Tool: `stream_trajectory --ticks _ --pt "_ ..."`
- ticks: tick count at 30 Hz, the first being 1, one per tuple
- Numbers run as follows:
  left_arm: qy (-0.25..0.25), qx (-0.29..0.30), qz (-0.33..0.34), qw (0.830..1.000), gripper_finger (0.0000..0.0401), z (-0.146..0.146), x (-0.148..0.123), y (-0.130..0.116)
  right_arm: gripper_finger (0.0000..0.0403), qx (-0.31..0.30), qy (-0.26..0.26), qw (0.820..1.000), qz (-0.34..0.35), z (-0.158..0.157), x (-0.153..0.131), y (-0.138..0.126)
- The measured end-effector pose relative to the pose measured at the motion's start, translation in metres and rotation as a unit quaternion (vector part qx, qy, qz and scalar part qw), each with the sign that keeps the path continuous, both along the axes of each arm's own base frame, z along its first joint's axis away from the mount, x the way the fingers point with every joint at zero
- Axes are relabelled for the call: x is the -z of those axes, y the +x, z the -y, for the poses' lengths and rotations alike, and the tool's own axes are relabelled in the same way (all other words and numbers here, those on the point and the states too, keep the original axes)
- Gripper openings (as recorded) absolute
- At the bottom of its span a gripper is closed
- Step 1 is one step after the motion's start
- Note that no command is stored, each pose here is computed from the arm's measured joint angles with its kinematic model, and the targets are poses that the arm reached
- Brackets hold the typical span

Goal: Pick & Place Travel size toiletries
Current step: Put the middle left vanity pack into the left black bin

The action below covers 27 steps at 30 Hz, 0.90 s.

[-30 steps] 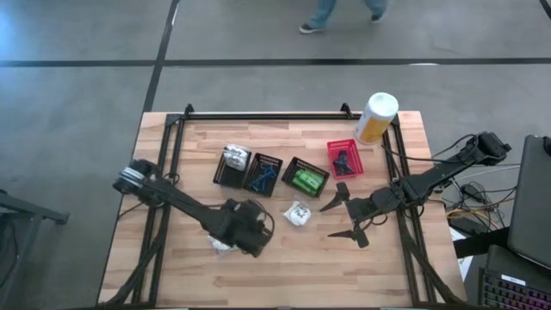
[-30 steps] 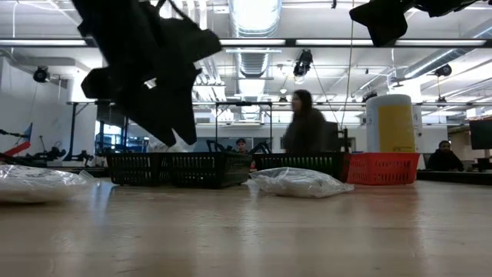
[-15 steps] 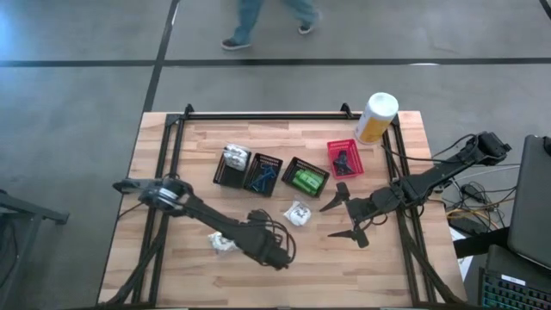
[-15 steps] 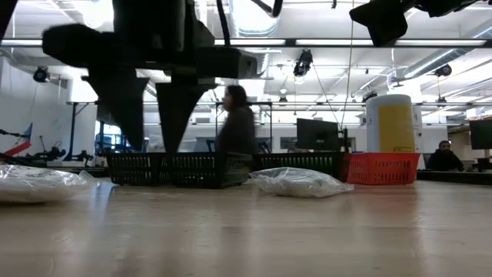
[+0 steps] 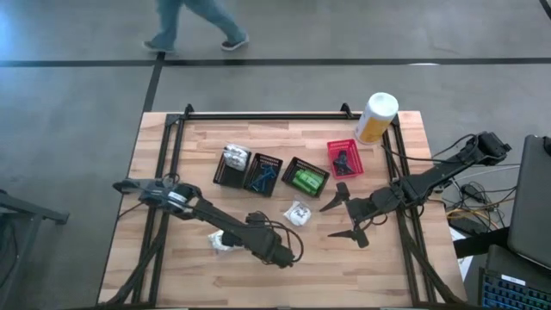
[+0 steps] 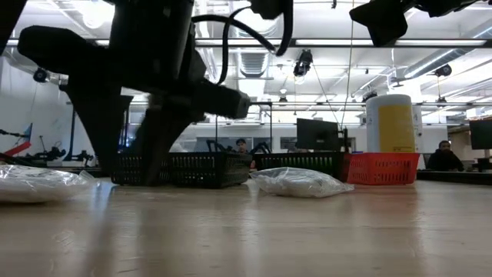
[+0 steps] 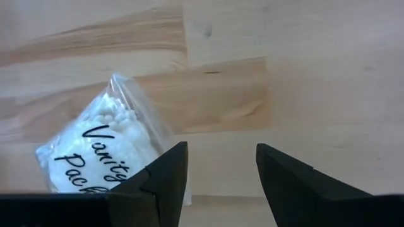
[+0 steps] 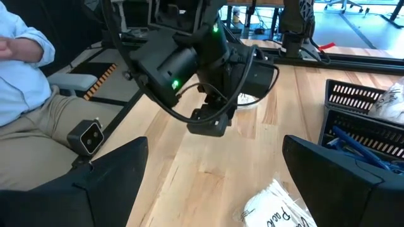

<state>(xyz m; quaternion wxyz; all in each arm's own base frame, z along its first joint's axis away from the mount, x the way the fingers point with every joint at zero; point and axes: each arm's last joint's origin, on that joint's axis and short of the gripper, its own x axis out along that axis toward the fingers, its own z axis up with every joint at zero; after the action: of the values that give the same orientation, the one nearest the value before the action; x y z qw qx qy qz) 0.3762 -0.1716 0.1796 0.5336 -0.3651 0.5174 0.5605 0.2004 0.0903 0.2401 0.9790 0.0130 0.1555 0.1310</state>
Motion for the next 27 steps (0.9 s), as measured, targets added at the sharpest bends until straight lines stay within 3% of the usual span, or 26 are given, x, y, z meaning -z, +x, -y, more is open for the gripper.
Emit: stream_trajectory --ticks 27 --pt "-0.050 -0.047 -0.069 0.995 0.0193 0.001 0.017 -0.009 0.0364 0.000 0.000 1.000 0.000 0.000 0.000 0.000"
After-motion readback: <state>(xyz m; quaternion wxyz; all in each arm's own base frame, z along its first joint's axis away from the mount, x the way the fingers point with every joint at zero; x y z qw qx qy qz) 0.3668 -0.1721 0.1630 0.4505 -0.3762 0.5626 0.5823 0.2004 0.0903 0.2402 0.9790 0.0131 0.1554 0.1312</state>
